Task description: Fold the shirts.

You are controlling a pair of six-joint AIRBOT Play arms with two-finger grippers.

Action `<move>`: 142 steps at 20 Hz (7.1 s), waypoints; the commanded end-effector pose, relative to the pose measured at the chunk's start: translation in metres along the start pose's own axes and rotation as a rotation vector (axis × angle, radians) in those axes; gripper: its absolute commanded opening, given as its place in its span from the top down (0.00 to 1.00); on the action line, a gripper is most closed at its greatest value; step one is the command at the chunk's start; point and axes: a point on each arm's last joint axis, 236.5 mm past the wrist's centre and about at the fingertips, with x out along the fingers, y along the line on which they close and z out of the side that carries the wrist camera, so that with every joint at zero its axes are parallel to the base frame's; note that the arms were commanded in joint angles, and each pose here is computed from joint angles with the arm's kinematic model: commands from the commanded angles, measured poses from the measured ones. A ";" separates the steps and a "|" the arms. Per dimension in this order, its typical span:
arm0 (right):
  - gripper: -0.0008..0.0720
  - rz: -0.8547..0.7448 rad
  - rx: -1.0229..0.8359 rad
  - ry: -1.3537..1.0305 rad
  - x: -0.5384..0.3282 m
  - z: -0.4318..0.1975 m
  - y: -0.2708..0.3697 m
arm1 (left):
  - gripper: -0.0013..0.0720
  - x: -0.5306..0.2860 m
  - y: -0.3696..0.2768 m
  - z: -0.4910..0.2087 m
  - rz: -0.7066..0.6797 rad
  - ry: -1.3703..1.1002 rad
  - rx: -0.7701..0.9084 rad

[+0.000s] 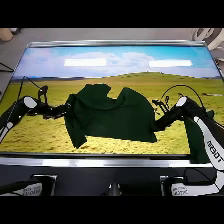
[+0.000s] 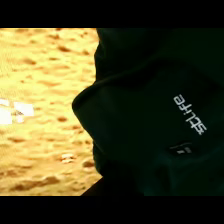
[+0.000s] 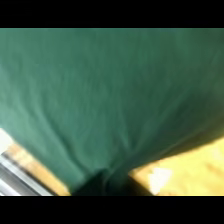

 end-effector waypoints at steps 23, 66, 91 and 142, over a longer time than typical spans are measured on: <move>0.95 -1.088 -0.517 -1.361 -0.542 -0.104 0.246 | 0.96 -0.626 -0.183 -0.031 -0.331 -1.504 0.461; 0.32 -0.315 -0.014 -0.007 -0.158 0.020 -0.082 | 0.26 -0.052 0.016 -0.016 0.012 0.302 0.041; 0.27 -0.119 0.099 0.056 -0.028 -0.071 -0.056 | 0.95 0.011 -0.004 -0.173 -0.128 0.329 -0.038; 0.95 0.066 -0.265 -0.711 -0.280 0.083 0.131 | 0.95 0.124 -0.370 -0.045 -0.722 0.214 -0.187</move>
